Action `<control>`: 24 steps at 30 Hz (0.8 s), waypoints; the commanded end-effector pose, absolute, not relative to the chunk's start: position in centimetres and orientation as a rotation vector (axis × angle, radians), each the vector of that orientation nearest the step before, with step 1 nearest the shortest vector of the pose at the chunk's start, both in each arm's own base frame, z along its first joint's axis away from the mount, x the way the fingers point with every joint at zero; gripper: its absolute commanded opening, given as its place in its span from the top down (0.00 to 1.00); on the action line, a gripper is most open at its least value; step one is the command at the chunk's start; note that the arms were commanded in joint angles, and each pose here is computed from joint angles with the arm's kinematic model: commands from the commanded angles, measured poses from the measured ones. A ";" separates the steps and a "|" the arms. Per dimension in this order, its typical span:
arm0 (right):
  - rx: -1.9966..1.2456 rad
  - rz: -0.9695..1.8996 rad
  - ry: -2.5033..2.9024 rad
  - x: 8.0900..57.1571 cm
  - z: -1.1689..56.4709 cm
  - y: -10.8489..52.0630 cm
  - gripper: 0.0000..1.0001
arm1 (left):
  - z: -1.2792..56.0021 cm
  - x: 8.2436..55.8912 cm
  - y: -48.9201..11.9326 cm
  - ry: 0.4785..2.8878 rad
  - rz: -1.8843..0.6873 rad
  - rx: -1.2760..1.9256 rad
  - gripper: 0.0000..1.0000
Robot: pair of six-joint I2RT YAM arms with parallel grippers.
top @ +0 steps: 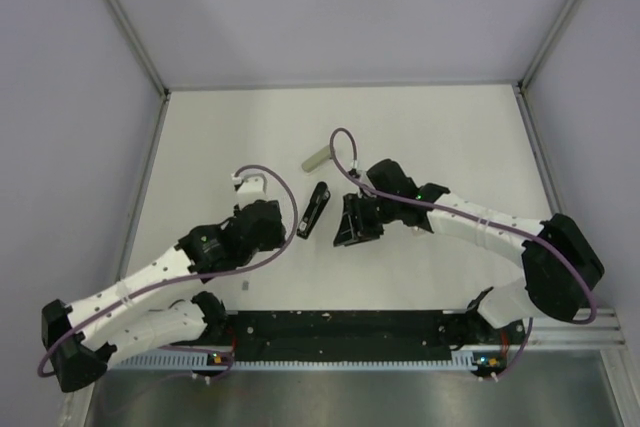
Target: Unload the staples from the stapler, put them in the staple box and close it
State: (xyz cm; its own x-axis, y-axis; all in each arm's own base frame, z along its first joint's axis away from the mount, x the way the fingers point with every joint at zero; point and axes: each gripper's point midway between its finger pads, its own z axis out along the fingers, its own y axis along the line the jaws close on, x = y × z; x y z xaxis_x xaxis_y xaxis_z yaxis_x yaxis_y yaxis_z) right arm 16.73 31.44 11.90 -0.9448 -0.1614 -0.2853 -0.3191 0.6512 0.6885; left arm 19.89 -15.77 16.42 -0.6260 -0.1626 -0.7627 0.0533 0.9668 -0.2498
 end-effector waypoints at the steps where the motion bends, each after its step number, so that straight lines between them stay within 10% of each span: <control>1: -0.465 1.184 2.515 18.8 14.4 33.0 0.60 | 10.3 15.6 -14.8 2.519 -0.291 -0.208 0.49; 24: -0.565 1.370 2.493 14.6 11.5 31.9 0.58 | 5.0 12.1 -7.9 2.611 0.208 -0.649 0.44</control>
